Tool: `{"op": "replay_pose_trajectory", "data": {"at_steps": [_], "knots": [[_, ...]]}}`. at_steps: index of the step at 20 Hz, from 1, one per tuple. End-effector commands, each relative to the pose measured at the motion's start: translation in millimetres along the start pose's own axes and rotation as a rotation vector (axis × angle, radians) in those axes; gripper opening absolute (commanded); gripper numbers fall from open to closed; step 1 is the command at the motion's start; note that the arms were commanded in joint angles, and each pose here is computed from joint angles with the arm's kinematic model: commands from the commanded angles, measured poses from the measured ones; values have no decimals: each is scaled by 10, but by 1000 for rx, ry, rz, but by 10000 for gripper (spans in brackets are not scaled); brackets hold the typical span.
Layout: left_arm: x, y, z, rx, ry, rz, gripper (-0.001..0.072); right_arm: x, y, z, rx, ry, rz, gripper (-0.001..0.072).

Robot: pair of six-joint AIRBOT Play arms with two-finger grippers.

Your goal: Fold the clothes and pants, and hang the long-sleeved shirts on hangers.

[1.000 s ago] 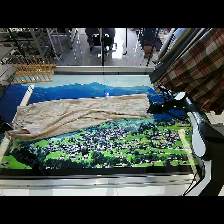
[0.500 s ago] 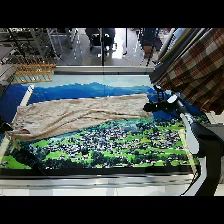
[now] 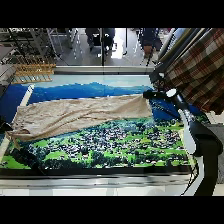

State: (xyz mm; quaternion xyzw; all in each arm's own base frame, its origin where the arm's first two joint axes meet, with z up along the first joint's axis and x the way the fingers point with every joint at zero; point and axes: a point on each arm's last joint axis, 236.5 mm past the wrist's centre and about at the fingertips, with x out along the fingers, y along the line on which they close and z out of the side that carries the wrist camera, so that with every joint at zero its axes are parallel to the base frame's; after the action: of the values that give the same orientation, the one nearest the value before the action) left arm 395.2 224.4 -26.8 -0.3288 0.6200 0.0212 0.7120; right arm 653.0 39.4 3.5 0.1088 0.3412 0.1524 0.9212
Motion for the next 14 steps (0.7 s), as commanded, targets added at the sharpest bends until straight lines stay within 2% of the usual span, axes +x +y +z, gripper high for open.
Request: {"op": "replay_pose_trajectory", "data": {"at_steps": [1,2,4,7,10,14], "knots": [[0,0,1,1,0,0,22,-19,-145,291,44,-106,-60,306],[0,-1,1,1,0,0,22,-14,-145,103,20,-27,-45,436],[0,-1,1,1,0,0,22,-62,-136,-282,-37,130,18,427],[0,-1,2,1,0,0,22,-123,-229,-609,-14,245,67,426],[1,-3,2,1,0,0,22,23,-304,-719,-5,244,68,397],[0,1,1,1,0,0,22,272,-281,-714,40,172,104,397]]}}
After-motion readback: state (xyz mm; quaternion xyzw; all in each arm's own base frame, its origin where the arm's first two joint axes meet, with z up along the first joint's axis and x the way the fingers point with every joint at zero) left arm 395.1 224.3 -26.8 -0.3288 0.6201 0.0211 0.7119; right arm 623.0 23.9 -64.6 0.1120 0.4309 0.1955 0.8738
